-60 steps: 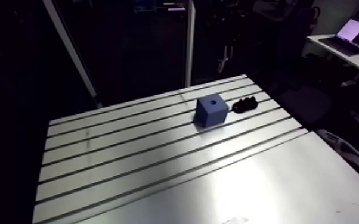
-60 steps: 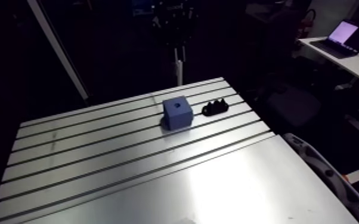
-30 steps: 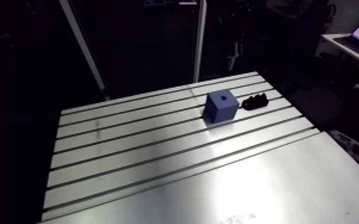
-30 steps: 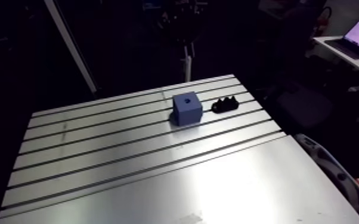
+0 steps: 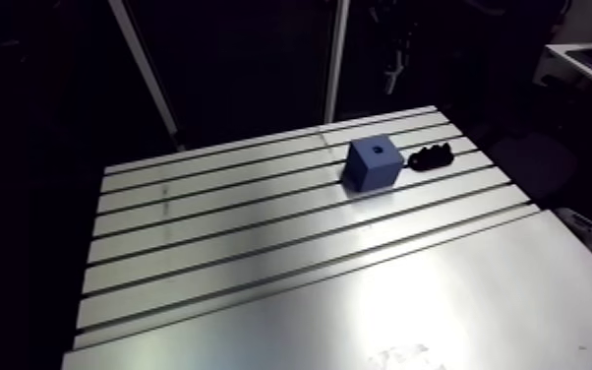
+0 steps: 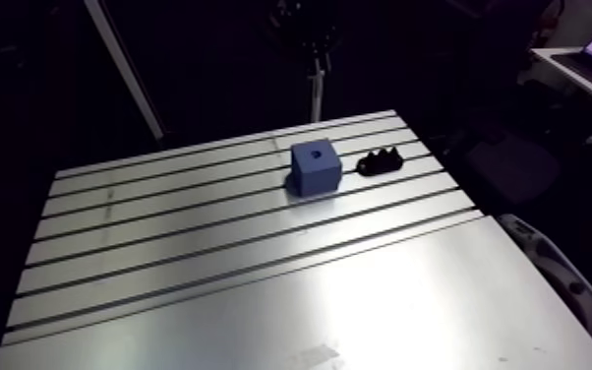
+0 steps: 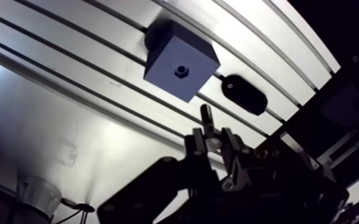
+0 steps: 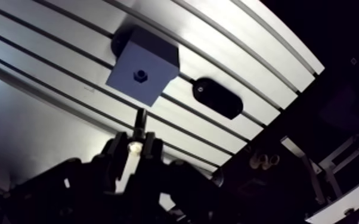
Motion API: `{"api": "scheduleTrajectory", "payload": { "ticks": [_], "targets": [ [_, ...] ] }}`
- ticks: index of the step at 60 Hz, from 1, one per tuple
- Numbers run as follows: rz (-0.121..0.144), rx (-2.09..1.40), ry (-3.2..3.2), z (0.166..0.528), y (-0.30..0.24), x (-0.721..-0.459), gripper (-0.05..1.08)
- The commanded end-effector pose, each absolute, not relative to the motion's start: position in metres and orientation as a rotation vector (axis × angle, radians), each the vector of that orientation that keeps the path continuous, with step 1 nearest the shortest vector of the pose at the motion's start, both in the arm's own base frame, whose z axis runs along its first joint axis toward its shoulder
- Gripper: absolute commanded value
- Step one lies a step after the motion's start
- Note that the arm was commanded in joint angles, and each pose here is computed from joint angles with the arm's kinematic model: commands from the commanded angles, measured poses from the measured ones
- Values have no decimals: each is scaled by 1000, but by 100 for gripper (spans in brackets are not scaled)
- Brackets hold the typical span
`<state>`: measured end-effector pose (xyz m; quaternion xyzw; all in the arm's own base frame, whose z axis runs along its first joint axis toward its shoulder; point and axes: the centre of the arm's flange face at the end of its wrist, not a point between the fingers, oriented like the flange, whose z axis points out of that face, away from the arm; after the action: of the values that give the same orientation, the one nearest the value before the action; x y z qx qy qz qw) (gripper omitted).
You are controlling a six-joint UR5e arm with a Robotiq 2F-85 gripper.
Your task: Pick up the M10 bolt and insert it into the hex recess until seated.
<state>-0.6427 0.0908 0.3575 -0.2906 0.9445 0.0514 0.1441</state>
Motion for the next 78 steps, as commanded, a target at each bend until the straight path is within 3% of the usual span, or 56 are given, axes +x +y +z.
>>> {"api": "scheduleTrajectory", "payload": {
  "ticks": [1, 7, 29, 69, 78],
  "targets": [
    [172, -854, 2740, 350, 85, -650, 103],
    [184, -856, 2751, 347, 85, -652, 103],
    [156, -856, 2724, 329, 83, -645, 103],
    [129, -850, 2701, 311, 84, -634, 103],
    [134, -848, 2707, 308, 84, -632, 103]
  ]
}}
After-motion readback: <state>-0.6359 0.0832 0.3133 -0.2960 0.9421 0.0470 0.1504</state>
